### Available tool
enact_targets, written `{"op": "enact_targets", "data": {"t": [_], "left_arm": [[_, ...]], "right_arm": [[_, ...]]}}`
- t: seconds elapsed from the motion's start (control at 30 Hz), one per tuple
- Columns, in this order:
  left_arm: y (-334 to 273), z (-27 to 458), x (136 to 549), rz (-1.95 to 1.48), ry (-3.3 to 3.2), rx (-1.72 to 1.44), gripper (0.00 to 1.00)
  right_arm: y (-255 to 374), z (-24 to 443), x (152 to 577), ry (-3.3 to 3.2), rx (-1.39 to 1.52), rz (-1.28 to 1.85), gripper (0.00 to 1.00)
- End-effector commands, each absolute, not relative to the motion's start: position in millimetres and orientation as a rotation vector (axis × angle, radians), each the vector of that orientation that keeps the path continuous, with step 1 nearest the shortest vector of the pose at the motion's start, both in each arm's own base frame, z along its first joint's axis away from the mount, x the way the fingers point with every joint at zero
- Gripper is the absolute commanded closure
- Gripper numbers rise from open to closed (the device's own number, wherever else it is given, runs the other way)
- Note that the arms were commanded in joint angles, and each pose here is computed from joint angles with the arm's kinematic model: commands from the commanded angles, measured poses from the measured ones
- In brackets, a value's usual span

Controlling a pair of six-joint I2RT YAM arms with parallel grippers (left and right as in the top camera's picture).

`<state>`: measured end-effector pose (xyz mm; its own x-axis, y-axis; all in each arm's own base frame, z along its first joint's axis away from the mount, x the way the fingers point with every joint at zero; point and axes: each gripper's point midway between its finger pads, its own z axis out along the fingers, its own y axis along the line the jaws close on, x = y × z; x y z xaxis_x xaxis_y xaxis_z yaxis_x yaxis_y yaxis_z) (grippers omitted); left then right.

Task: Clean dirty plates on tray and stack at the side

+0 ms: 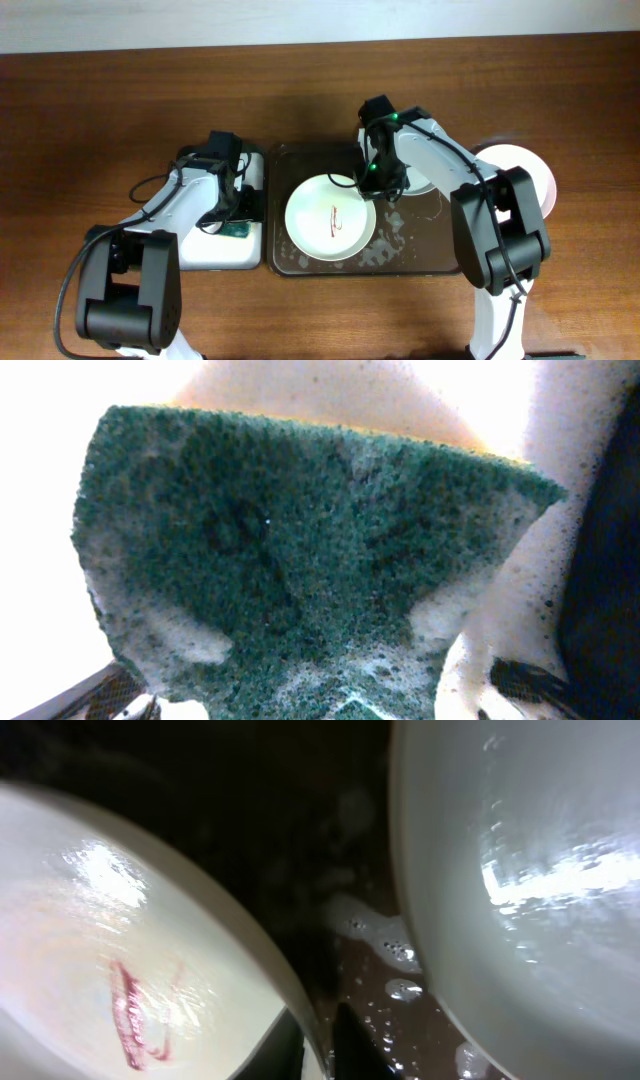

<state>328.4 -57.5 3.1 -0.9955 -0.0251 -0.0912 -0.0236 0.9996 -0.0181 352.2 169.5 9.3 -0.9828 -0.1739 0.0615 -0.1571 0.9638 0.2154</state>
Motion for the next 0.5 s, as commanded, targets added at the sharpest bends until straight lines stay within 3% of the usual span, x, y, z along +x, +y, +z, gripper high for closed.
{"op": "enact_targets", "data": {"t": [0.0,0.23,0.47], "left_arm": [[-59.5,13.0,337.9,-0.043,3.011,-0.031,0.08],[-60.8,13.0,337.6,-0.055,3.013,-0.03,0.13],[-61.2,13.3,339.8,-0.058,3.004,-0.03,0.16]], "right_arm": [[161.4,4.1,338.1,-3.02,0.235,-0.294,0.96],[160.5,-1.7,333.3,-2.997,-0.125,-0.274,0.96],[163.3,-1.3,334.3,-2.997,-0.119,-0.297,0.96]]}}
